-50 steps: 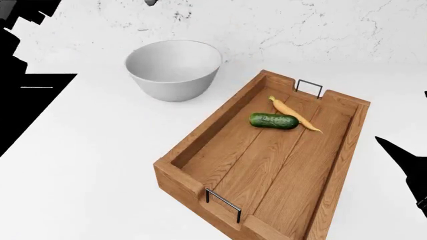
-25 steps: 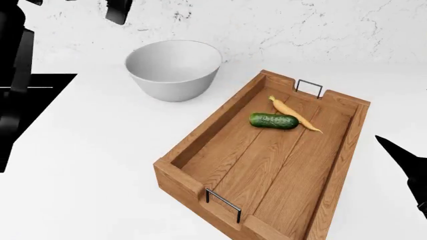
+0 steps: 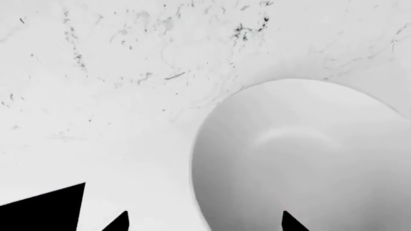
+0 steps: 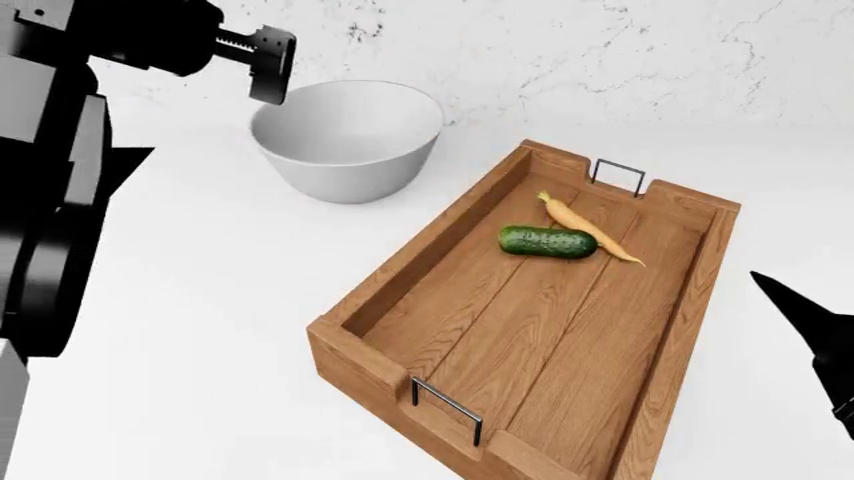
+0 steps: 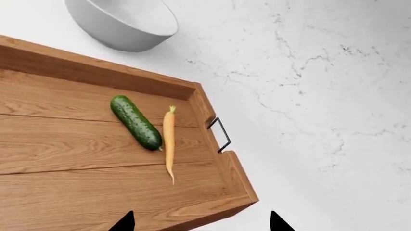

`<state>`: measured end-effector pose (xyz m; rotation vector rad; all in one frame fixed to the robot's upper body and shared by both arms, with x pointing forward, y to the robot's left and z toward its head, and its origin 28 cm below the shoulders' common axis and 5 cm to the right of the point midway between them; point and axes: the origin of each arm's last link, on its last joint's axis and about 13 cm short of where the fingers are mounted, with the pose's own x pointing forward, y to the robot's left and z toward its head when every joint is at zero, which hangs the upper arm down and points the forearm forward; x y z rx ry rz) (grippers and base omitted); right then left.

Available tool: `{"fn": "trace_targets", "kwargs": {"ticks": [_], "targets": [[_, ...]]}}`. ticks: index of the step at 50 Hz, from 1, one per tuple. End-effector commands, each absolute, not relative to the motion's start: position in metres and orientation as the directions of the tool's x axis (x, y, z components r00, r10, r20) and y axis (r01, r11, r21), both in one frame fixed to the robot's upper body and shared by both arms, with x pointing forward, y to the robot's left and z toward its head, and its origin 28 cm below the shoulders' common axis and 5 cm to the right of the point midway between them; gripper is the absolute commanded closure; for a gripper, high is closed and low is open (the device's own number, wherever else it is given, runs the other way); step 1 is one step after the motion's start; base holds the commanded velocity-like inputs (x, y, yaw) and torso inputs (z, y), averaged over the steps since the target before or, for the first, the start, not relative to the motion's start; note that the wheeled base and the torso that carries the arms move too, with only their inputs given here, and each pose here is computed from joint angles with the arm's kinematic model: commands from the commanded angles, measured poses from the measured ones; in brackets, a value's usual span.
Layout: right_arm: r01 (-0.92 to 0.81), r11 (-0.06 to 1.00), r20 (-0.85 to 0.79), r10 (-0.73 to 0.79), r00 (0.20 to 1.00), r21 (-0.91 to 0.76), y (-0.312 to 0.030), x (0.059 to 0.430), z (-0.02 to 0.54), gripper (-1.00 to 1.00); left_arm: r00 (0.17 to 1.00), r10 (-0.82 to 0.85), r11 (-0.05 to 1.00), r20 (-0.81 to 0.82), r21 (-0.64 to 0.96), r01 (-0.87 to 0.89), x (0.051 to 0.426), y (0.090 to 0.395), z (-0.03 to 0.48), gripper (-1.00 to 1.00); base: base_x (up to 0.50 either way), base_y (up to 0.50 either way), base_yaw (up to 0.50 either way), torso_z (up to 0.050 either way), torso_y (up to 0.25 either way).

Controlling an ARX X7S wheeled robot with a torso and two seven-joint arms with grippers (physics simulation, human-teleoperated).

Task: Place the two vegetables and bowl onto the tray for setting up a vegetable dip station.

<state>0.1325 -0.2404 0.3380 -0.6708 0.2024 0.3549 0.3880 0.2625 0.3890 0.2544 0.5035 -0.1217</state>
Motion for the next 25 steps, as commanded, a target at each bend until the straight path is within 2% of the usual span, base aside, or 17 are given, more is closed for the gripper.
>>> {"fn": "trace_targets", "kwargs": {"ticks": [1,16,23,24,25], "targets": [[-0.376,0.733,-0.293,0.248,0.924,-0.567,-0.2401,0.1311,0.3385,-1.0,0.863,-0.089,0.971,-0.497,0.149,0.186,0.3918,0.2614,0.3766,-1.0,0.0,0.0,0.0,0.0,0.0],[-0.37,0.737,-0.297,0.236,0.925,-0.566,-0.24,0.1294,0.3383,-1.0,0.871,-0.156,0.98,-0.466,0.04,0.197,0.3938,0.2589,0.3722,-1.0,0.0,0.0,0.0,0.0,0.0],[-0.368,0.738,-0.299,0.233,0.925,-0.565,-0.2398,0.1292,0.3379,-1.0,0.869,-0.166,0.978,-0.465,0.032,0.204,0.395,0.257,0.3695,-1.0,0.0,0.0,0.0,0.0,0.0],[-0.369,0.739,-0.299,0.234,0.925,-0.564,-0.2399,0.129,0.3381,-1.0,0.866,-0.177,0.965,-0.468,0.091,0.246,0.3968,0.2577,0.3699,-1.0,0.0,0.0,0.0,0.0,0.0],[-0.369,0.739,-0.299,0.234,0.925,-0.564,-0.2396,0.1292,0.3376,-1.0,0.872,-0.175,0.974,-0.458,0.05,0.222,0.3964,0.2569,0.3692,-1.0,0.0,0.0,0.0,0.0,0.0]]}}
